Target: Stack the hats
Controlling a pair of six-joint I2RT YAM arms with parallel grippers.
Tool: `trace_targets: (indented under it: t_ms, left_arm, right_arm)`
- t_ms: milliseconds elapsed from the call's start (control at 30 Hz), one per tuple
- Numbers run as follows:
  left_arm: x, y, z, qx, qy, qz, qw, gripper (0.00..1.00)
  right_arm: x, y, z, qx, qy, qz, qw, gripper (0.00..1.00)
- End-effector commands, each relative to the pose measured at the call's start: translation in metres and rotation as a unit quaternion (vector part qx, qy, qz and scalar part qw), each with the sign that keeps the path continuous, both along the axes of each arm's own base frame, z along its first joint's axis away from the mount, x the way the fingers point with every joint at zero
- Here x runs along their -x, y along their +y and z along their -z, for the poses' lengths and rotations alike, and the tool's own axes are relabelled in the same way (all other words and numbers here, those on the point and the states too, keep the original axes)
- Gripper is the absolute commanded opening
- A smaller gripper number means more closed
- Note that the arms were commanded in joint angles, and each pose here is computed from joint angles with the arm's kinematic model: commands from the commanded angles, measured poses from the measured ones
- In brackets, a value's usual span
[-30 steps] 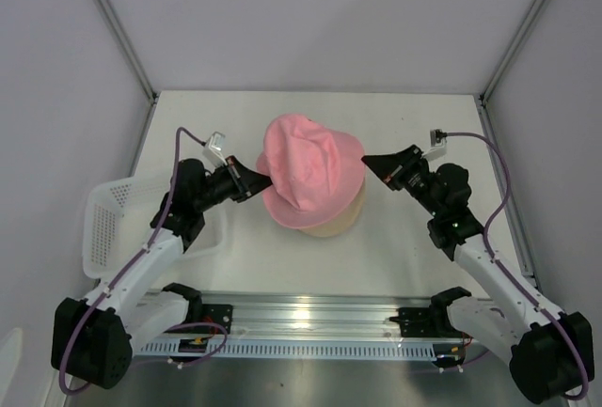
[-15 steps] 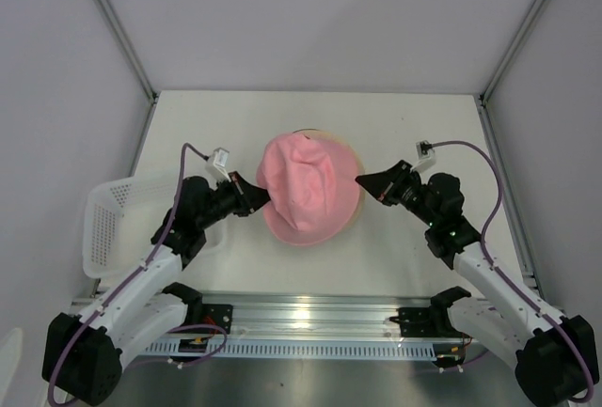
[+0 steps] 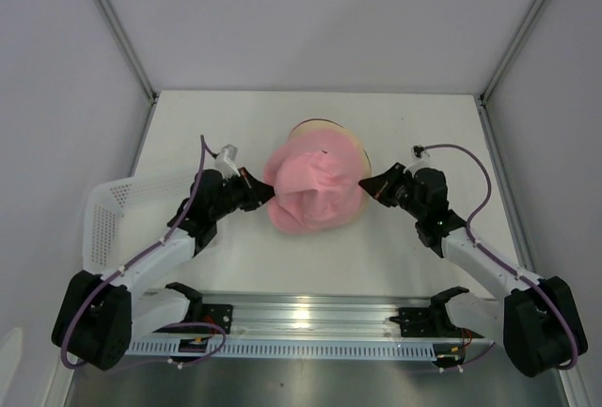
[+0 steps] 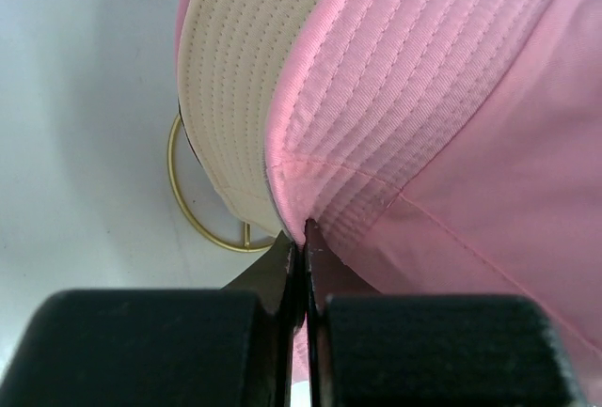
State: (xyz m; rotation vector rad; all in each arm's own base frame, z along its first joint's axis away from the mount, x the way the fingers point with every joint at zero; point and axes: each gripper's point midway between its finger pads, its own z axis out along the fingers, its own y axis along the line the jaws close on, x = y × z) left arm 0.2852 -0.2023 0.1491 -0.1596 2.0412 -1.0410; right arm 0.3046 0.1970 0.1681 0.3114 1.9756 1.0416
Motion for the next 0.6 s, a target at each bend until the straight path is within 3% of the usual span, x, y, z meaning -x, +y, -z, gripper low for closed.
trace_targets:
  t_ms: [0, 333, 433, 567]
  left_arm:
    - [-0.004, 0.0, -0.011, -0.011, -0.022, 0.004, 1.0, 0.01]
    - [-0.01, 0.002, -0.062, -0.012, -0.103, 0.005, 0.995, 0.04]
    - [-0.02, -0.002, -0.062, -0.019, -0.108, 0.007, 0.994, 0.04]
    - [-0.033, -0.016, -0.025, -0.022, -0.056, 0.026, 0.998, 0.01]
  right_arm:
    - [-0.013, -0.016, 0.0, 0.023, 0.0, 0.034, 0.999, 0.0]
    - [-0.015, -0.034, -0.076, 0.044, -0.095, 0.06, 0.993, 0.0]
    - [-0.02, -0.037, -0.068, 0.058, -0.091, 0.064, 0.992, 0.0]
    - [-0.028, -0.037, -0.028, 0.067, -0.043, 0.062, 0.995, 0.0]
